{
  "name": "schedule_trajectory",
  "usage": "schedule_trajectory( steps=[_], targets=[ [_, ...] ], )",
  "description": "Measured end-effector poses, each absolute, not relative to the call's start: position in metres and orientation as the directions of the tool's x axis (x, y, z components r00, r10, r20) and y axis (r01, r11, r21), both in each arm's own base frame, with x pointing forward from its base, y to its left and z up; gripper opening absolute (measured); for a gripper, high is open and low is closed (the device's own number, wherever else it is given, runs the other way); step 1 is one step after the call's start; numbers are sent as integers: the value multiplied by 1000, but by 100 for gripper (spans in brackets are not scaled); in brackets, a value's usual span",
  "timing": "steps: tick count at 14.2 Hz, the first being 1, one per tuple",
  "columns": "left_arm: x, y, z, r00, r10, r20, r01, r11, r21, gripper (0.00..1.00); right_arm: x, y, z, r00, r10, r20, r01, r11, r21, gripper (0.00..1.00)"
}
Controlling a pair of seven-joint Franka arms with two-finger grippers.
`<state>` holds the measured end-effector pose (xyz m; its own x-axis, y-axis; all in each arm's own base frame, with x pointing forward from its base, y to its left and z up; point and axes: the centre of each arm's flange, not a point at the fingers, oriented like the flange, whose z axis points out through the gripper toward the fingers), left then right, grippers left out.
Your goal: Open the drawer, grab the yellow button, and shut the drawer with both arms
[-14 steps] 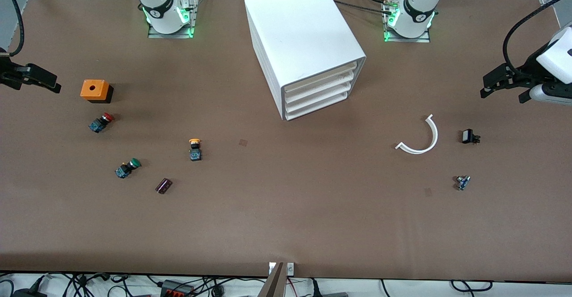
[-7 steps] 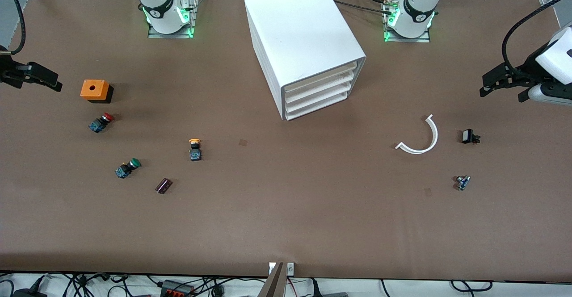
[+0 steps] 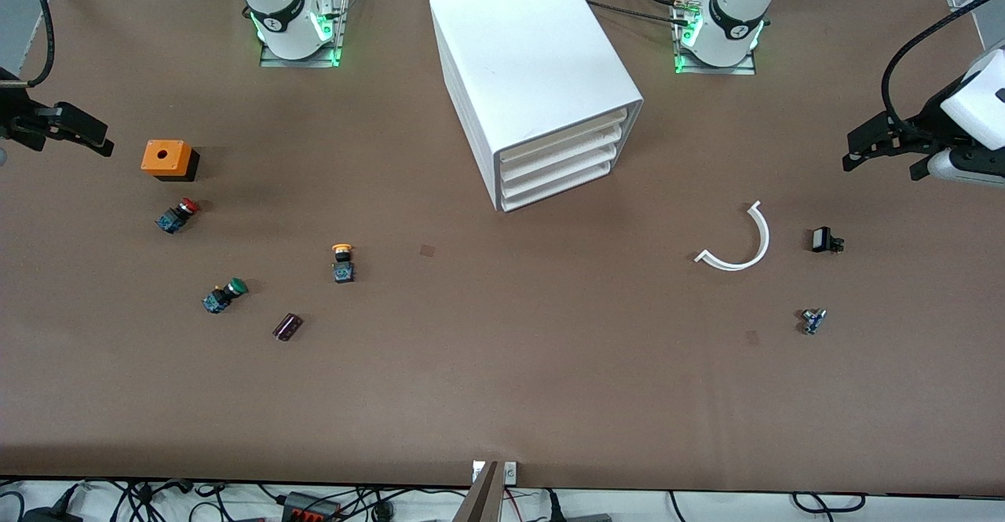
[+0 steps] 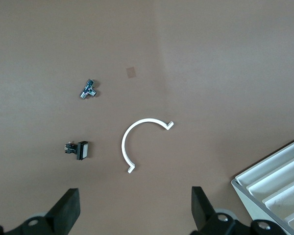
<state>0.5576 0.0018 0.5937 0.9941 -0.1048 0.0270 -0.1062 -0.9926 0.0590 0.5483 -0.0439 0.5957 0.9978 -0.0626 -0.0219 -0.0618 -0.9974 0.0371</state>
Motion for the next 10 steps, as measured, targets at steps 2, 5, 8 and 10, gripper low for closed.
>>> schedule_trajectory(
  steps=[2,5,8,10],
  targets=[
    [557,2,594,994,-105,25,-106,-993,59,100,548,-44,595,998,-63,-23,-62,-997,37,100],
    [557,2,593,994,-105,18,-106,-993,60,100,548,-44,594,998,-63,-26,-62,-997,36,100],
    [556,2,593,994,-106,16,-106,-992,60,100,548,-42,593,998,-64,-27,-63,-998,16,100],
    [556,2,593,994,-106,15,-106,-992,60,100,548,-41,593,998,-64,-27,-64,-998,13,100]
  ],
)
